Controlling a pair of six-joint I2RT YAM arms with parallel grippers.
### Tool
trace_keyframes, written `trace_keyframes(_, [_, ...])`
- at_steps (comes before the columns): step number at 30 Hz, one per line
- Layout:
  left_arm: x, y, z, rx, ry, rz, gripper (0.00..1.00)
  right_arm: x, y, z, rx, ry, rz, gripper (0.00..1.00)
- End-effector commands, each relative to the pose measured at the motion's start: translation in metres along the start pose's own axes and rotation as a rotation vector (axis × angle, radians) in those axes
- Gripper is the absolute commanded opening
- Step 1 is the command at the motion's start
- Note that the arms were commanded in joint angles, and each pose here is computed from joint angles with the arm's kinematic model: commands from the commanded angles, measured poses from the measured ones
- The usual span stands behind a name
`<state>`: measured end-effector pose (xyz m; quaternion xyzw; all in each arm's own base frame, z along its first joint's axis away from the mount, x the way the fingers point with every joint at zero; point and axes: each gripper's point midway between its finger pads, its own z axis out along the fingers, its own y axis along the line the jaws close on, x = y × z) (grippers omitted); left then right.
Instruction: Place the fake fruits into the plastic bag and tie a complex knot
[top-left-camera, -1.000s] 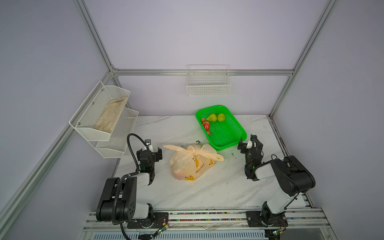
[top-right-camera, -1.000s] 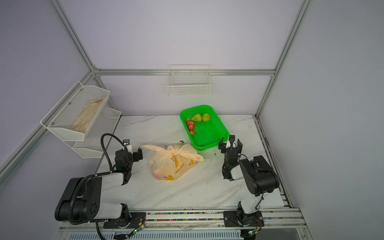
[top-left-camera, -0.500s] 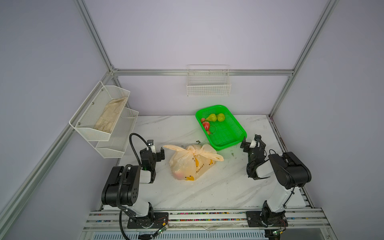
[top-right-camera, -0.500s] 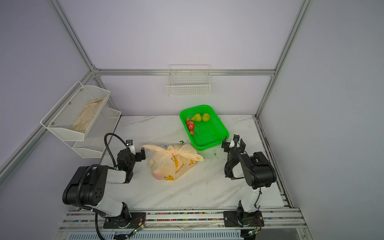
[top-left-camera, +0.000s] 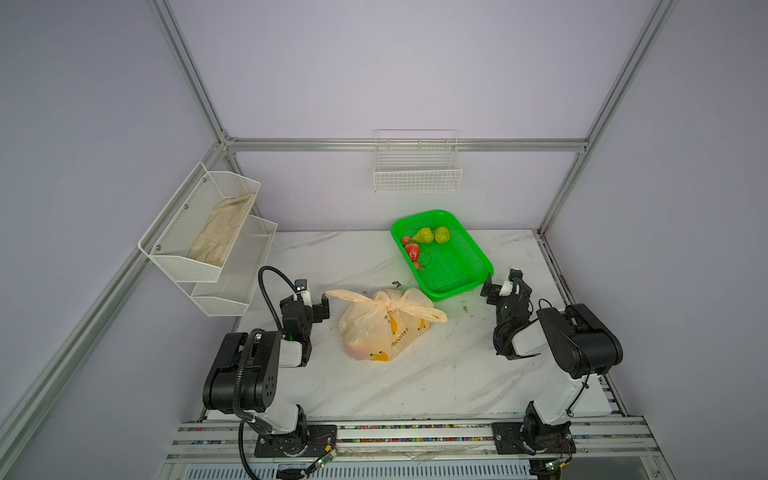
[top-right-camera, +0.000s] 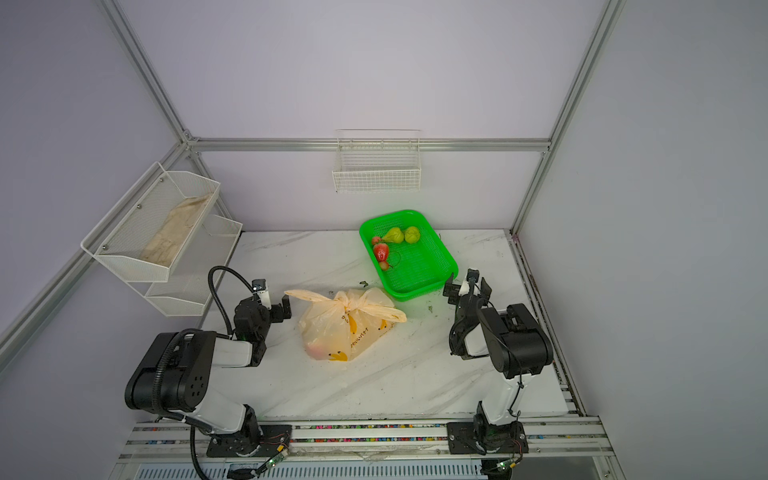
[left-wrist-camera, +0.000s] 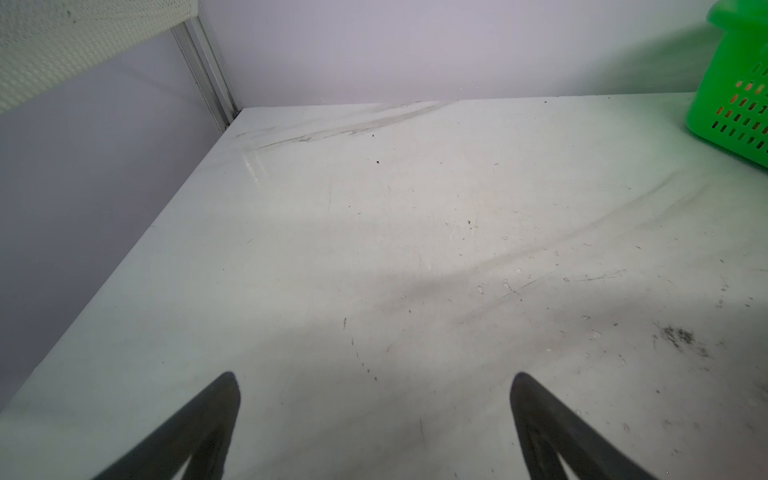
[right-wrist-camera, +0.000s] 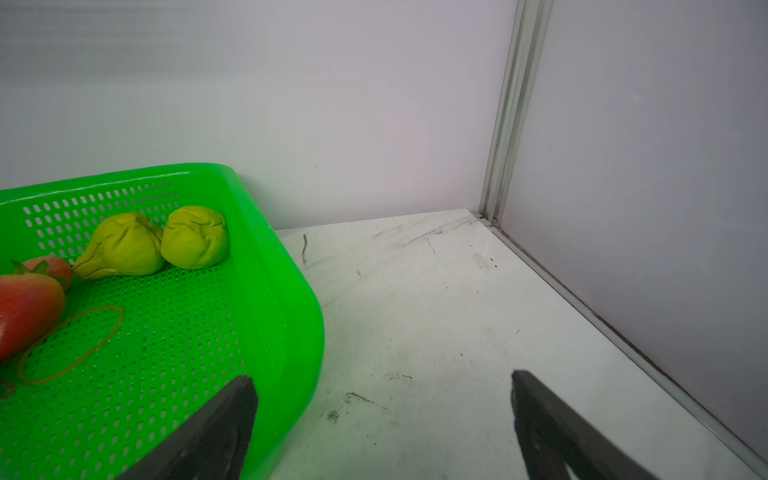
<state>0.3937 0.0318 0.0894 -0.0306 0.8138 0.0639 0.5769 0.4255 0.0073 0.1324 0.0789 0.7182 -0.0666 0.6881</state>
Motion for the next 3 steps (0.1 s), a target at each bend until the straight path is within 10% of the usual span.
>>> trace_keyframes(1, [-0.0244,0.0018,0.0011,-0.002,-0.082,-0.019,1.0,-0.0065,-0.0011,0.0019,0.005,-0.024,0.01,0.97])
trace_keyframes(3, [-0.0245,0.0014,0.0008,-0.002,-0.082,-0.017,0.99,-0.0074,-0.0015,0.001,0.005,-0.027,0.013,0.97])
